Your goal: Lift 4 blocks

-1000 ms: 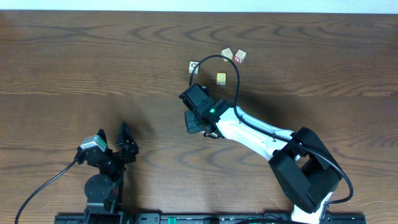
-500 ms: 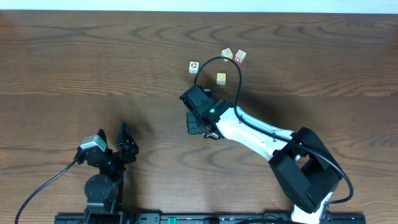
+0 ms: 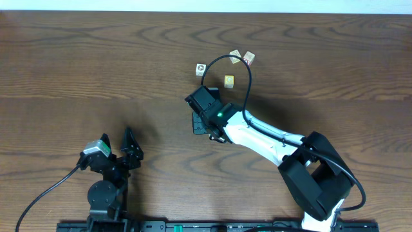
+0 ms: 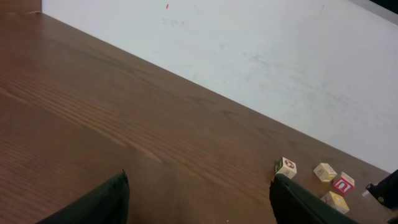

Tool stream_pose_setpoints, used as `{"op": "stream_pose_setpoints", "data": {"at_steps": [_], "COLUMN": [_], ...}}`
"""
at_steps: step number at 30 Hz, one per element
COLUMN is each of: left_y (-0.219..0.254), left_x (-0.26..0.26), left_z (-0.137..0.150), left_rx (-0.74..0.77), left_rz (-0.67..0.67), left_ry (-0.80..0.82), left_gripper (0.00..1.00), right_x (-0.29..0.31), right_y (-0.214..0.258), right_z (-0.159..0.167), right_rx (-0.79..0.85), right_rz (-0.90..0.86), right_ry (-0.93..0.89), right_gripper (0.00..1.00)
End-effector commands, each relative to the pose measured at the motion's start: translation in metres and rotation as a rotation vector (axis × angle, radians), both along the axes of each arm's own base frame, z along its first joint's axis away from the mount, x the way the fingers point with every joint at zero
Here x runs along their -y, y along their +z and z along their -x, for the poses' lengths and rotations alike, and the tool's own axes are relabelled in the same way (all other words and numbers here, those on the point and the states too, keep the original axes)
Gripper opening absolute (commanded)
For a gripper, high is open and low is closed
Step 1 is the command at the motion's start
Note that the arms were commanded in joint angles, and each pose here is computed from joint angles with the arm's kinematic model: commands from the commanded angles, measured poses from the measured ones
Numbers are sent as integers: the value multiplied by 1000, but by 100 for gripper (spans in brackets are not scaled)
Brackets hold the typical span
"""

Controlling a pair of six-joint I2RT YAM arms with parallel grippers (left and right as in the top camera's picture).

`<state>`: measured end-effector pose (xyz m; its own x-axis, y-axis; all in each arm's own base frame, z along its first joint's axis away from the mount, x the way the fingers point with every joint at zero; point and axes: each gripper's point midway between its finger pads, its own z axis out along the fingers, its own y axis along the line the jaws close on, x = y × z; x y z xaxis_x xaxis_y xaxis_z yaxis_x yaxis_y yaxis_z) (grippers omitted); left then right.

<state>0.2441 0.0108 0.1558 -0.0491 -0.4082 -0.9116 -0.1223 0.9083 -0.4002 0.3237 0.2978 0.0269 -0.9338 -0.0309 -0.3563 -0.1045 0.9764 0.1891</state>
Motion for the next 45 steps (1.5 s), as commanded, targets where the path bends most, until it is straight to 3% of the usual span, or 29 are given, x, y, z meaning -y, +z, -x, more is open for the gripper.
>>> {"op": "stream_pose_setpoints", "data": {"at_steps": [1, 8, 16, 22, 45], "left_y": [-17, -17, -17, -17, -17], "left_x": [-3, -3, -3, -3, -3], "left_z": [1, 1, 1, 1, 1], "left_rx": [-53, -53, -53, -53, -53], "left_rz": [-14, -14, -14, -14, -14], "left_ry": [14, 14, 14, 14, 14], "left_gripper": [73, 73, 73, 73, 73], "right_x": [3, 6, -8, -11, 13], "right_y": [-4, -6, -6, -7, -10], "right_z": [-1, 4, 17, 23, 20], "right_rx": [12, -8, 7, 1, -8], "right_rz": [32, 48, 76, 83, 133], "right_ry": [-19, -12, 156, 175, -48], "right_gripper": [1, 1, 1, 1, 1]}}
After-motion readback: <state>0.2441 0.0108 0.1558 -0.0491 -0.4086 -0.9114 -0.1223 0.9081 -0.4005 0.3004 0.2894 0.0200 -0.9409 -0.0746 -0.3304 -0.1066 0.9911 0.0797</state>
